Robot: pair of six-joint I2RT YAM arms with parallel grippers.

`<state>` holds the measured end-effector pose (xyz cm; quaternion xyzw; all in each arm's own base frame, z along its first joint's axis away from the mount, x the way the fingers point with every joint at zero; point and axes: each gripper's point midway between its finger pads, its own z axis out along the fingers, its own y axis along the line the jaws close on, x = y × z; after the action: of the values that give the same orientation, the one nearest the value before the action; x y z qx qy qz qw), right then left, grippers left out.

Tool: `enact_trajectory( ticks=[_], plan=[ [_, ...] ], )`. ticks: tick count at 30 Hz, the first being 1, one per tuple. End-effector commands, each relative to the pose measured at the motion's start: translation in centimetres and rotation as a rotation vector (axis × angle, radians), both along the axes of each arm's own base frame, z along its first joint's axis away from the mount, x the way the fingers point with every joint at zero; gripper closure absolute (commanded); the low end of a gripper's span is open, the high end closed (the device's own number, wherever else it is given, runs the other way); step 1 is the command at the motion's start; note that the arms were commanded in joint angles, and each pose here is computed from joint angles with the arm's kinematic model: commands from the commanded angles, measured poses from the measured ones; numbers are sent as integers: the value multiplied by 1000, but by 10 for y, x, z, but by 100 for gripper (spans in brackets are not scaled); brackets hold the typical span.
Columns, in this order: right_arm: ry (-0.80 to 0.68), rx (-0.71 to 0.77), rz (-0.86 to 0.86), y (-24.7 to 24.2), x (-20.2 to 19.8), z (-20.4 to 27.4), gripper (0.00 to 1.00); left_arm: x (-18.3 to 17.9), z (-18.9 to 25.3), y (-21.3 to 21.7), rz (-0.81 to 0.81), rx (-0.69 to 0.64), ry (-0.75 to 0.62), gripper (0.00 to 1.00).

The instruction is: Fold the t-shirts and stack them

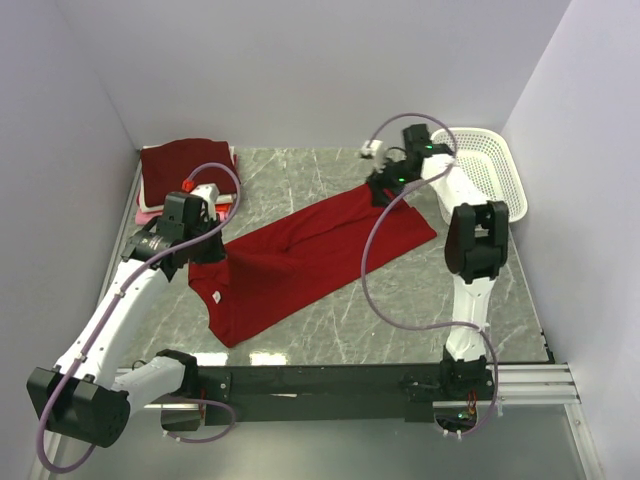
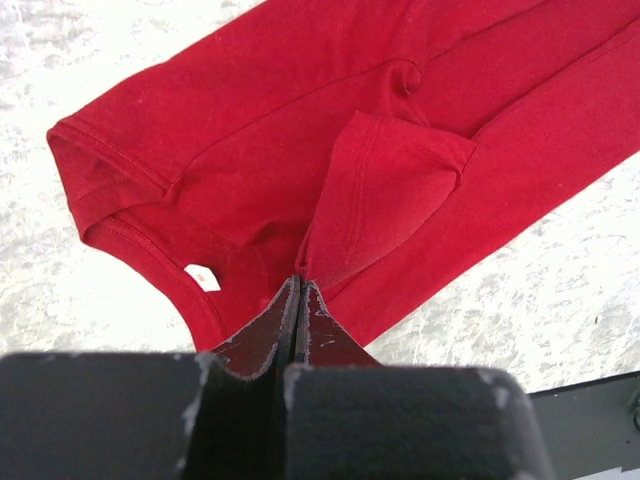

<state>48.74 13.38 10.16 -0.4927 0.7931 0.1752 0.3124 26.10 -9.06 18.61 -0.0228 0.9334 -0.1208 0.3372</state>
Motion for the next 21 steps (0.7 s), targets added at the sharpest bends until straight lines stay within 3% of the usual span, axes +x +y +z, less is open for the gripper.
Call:
enact_trajectory(
  ticks=[1,8,15,21],
  plan=[
    [-24,119,295,86,-41,42,26,4,-8,-4,-11,-16,18,100],
    [-8,113,394,171,-66,54,27,-1,-38,-4,54,-38,150,100],
    [191,190,442,230,-114,44,29,-26,-48,-33,29,-220,262,100],
    [292,181,399,262,-139,23,31,-54,-64,-34,54,-268,329,99]
  ],
)
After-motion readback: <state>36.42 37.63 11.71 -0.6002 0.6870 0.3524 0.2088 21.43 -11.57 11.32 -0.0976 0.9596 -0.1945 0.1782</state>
